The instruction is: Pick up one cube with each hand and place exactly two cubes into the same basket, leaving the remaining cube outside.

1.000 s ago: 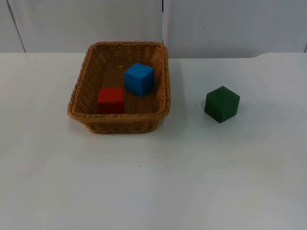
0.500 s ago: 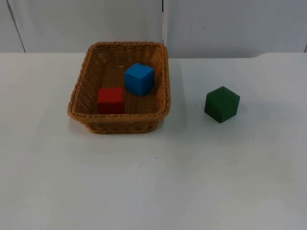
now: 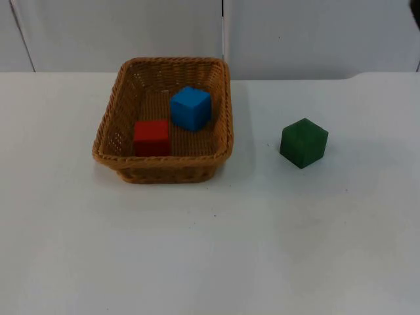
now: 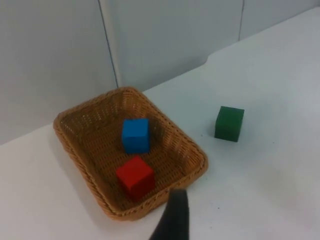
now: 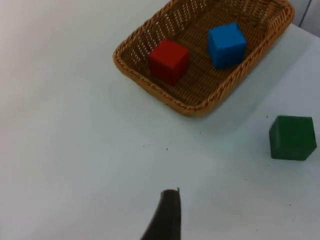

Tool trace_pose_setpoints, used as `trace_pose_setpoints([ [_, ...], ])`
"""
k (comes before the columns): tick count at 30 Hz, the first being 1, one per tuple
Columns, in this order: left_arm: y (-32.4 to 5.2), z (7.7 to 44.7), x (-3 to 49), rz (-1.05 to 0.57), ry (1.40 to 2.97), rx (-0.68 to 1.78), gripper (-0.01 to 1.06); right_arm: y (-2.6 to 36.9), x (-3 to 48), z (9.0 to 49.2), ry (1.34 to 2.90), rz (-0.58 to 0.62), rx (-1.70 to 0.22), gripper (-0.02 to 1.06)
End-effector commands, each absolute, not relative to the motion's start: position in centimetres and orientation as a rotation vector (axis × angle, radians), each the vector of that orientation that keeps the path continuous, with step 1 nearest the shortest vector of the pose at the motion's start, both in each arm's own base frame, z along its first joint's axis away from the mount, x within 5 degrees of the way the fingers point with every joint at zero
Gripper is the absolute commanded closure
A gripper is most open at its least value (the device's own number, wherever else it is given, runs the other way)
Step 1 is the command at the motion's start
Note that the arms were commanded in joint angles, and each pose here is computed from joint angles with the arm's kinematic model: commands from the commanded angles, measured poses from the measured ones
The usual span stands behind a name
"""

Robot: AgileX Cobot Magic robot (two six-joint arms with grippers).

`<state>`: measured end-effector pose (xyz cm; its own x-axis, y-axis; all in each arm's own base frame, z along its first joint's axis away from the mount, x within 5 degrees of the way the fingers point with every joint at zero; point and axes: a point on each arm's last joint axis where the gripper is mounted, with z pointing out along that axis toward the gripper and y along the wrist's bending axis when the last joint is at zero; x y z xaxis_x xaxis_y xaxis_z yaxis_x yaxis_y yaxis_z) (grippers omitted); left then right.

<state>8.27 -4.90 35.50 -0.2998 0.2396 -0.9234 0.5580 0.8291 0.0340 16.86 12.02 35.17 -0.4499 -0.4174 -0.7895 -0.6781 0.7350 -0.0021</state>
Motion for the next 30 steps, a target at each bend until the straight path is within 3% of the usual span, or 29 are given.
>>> trace_pose_setpoints([
  [1, -4.8, 35.3, 7.8, -0.364, 1.899, 0.601, 0.30, 11.5, 16.1, 35.3, 2.074, 0.408, -0.805, 0.30],
  [19, -2.9, 33.6, 3.3, -0.282, 1.958, 0.531, 0.30, 6.6, 8.1, 33.4, 1.923, 0.443, -0.731, 0.30],
  [30, -1.6, 33.0, -0.1, -0.251, 1.918, 0.476, 0.30, 4.2, 4.1, 32.6, 1.843, 0.487, -0.678, 0.30],
])
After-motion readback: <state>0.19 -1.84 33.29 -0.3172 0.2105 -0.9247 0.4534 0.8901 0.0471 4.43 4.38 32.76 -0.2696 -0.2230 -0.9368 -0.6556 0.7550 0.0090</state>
